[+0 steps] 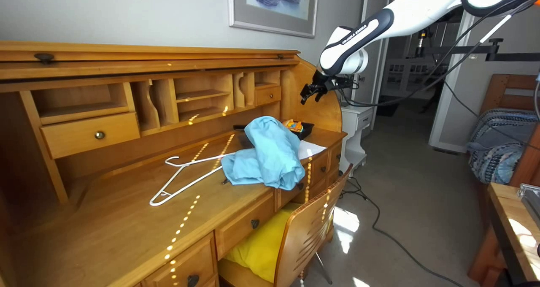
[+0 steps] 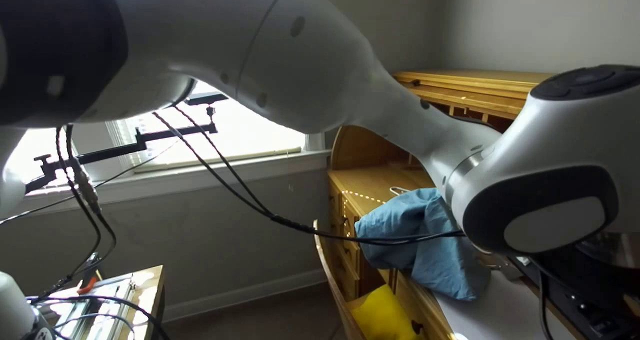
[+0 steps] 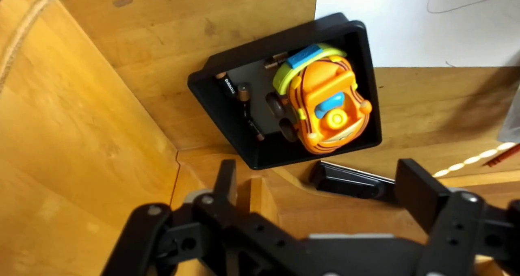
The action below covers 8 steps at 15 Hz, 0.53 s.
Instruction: Remove the toy from the black tray
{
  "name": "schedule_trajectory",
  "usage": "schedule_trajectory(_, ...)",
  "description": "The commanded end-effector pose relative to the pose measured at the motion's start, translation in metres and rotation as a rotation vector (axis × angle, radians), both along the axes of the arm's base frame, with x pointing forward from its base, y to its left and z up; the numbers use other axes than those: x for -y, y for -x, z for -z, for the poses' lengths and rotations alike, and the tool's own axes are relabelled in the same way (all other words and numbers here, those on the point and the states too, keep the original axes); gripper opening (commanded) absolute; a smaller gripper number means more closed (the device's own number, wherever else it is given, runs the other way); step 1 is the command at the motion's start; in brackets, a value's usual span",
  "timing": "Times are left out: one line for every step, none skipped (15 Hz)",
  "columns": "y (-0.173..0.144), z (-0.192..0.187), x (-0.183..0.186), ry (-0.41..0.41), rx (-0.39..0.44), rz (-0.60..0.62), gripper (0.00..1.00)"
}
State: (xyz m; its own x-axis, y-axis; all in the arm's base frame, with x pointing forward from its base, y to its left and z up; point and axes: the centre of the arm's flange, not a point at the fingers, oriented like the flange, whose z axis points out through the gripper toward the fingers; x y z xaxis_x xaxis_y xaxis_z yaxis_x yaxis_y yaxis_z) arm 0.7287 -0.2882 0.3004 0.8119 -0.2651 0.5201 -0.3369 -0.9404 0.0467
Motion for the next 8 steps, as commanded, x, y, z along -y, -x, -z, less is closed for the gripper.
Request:
schedule_trajectory(-0.037, 0.025, 0.007, 0.064, 0.007, -0.094, 1.0)
schedule_trajectory(-0.041, 0.03, 0.005, 0.067, 0.0, -0.087, 1.0)
schedule_trajectory(-0.041, 0.031, 0.004, 0.071, -0.015, -0.087, 1.0)
schedule_trajectory(-0.017, 0.027, -0.006, 0.041, -0.014, -0.068, 1.0)
schedule_trajectory(-0.02, 0.031, -0.006, 0.047, -0.014, -0.072, 1.0)
schedule_trajectory(-0.022, 0.033, -0.006, 0.05, -0.013, -0.074, 1.0)
schedule_trajectory(-0.023, 0.033, -0.006, 0.052, -0.011, -0.075, 1.0)
schedule_trajectory(-0.024, 0.033, -0.005, 0.053, -0.009, -0.075, 1.0)
